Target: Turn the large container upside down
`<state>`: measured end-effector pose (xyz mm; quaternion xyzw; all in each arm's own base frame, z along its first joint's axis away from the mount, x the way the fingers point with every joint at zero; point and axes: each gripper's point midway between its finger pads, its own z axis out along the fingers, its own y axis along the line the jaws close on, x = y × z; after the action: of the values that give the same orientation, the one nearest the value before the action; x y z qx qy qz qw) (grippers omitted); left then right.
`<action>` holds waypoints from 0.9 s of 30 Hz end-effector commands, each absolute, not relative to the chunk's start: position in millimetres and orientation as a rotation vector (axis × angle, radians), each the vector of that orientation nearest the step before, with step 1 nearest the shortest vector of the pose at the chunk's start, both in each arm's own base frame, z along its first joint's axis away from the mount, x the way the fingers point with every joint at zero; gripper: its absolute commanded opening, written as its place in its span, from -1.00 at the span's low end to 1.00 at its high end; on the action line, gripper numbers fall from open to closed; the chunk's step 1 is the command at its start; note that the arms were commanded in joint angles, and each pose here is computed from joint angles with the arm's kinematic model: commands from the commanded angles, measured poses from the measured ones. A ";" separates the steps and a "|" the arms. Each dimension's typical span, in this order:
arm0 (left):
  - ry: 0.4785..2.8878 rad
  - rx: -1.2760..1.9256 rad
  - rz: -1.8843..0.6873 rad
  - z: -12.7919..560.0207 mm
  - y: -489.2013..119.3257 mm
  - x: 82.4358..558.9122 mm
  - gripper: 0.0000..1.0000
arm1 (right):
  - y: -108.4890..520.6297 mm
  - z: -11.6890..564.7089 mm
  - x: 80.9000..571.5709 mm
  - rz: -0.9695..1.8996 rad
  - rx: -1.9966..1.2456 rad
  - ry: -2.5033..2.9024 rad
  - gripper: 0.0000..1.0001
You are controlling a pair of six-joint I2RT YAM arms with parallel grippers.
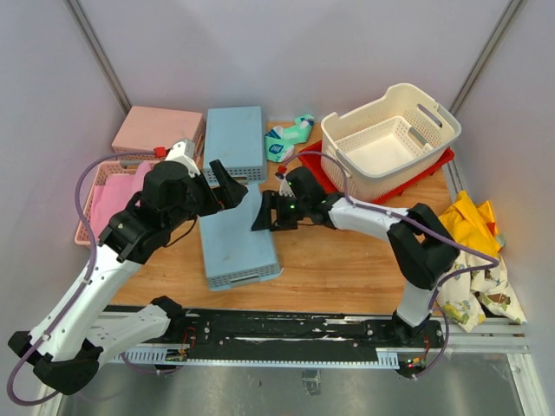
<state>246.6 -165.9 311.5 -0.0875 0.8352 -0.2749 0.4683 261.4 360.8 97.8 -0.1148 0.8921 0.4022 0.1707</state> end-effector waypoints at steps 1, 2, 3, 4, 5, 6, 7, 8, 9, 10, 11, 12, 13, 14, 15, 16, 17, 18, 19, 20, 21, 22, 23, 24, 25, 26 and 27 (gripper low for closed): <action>2.034 -0.212 -0.635 321.7 -155.7 243.4 0.98 | 419.3 125.7 278.6 1.313 -0.233 2.421 0.46; 2.034 -0.216 -0.630 321.3 -154.2 242.7 0.98 | 430.2 130.2 281.9 1.359 -0.221 2.398 0.45; 2.032 -0.220 -0.628 322.0 -153.0 242.3 0.98 | 439.0 133.3 283.8 1.386 -0.225 2.388 0.45; 2.030 -0.225 -0.624 321.9 -152.0 242.2 0.98 | 448.1 133.7 283.1 1.410 -0.223 2.394 0.44; 2.028 -0.228 -0.619 322.3 -150.9 242.4 0.98 | 457.4 135.7 282.3 1.434 -0.229 2.392 0.43; 2.028 -0.231 -0.614 322.6 -150.2 242.7 0.98 | 465.5 137.7 280.5 1.459 -0.226 2.391 0.42; 2.028 -0.233 -0.608 322.7 -149.2 242.8 0.98 | 473.8 143.7 276.8 1.494 -0.228 2.380 0.41; 2.029 -0.235 -0.601 323.2 -148.3 243.2 0.98 | 482.7 138.1 273.2 1.517 -0.224 2.391 0.41; 2.028 -0.235 -0.595 324.2 -147.5 243.5 0.98 | 489.3 135.9 268.7 1.538 -0.219 2.397 0.40; 2.029 -0.237 -0.589 324.3 -146.7 244.0 0.98 | 494.5 136.4 263.8 1.560 -0.214 2.398 0.39; 2.030 -0.239 -0.584 323.9 -146.3 244.3 0.98 | 498.8 136.8 258.4 1.581 -0.206 2.397 0.39; 2.029 -0.241 -0.581 324.5 -145.6 244.4 0.98 | 501.7 138.0 253.0 1.599 -0.206 2.391 0.38; 2.030 -0.242 -0.579 324.1 -145.5 244.6 0.98 | 502.6 139.9 249.0 1.609 -0.199 2.385 0.38; 2.031 -0.243 -0.576 323.7 -145.0 244.5 0.98 | 501.5 139.3 245.4 1.613 -0.191 2.387 0.38; 2.032 -0.244 -0.576 324.0 -144.8 244.1 0.98 | 499.8 141.1 242.4 1.618 -0.191 2.380 0.37; 2.033 -0.246 -0.574 323.4 -144.4 244.1 0.98 | 495.9 136.5 240.2 1.610 -0.181 2.393 0.37; 2.032 -0.248 -0.573 323.5 -143.9 244.0 0.98 | 490.9 143.8 237.4 1.611 -0.178 2.379 0.37; 2.031 -0.252 -0.573 323.6 -143.6 243.9 0.98 | 485.0 142.6 236.5 1.594 -0.172 2.380 0.37; 2.032 -0.254 -0.571 322.8 -143.3 244.0 0.98 | 478.6 140.0 236.9 1.566 -0.166 2.380 0.38; 2.034 -0.255 -0.569 321.9 -143.6 244.7 0.98 | 472.5 138.0 236.7 1.544 -0.159 2.383 0.38; 2.036 -0.255 -0.567 321.0 -143.7 244.9 0.98 | 464.8 130.1 235.2 1.516 -0.150 2.402 0.38; 2.038 -0.255 -0.567 320.7 -144.1 245.1 0.98 | 459.9 125.7 233.0 1.499 -0.155 2.409 0.38; 2.037 -0.256 -0.566 321.2 -144.2 245.6 0.98 | 456.8 121.7 230.8 1.486 -0.160 2.418 0.38; 2.037 -0.257 -0.564 321.2 -144.0 246.1 0.98 | 454.7 116.0 227.2 1.483 -0.157 2.437 0.38; 2.036 -0.258 -0.560 321.8 -144.1 247.6 0.98 | 455.6 112.8 222.3 1.503 -0.165 2.444 0.38; 2.035 -0.260 -0.554 322.5 -143.7 248.6 0.98 | 458.1 112.5 216.1 1.539 -0.180 2.444 0.38; 2.031 -0.264 -0.549 323.9 -143.3 250.1 0.98 | 461.4 113.7 209.8 1.569 -0.198 2.441 0.37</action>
<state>244.1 -148.6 312.0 -0.1009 0.8431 -0.2358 0.4726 220.2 457.3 112.0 -0.0561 0.8465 0.5154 0.1211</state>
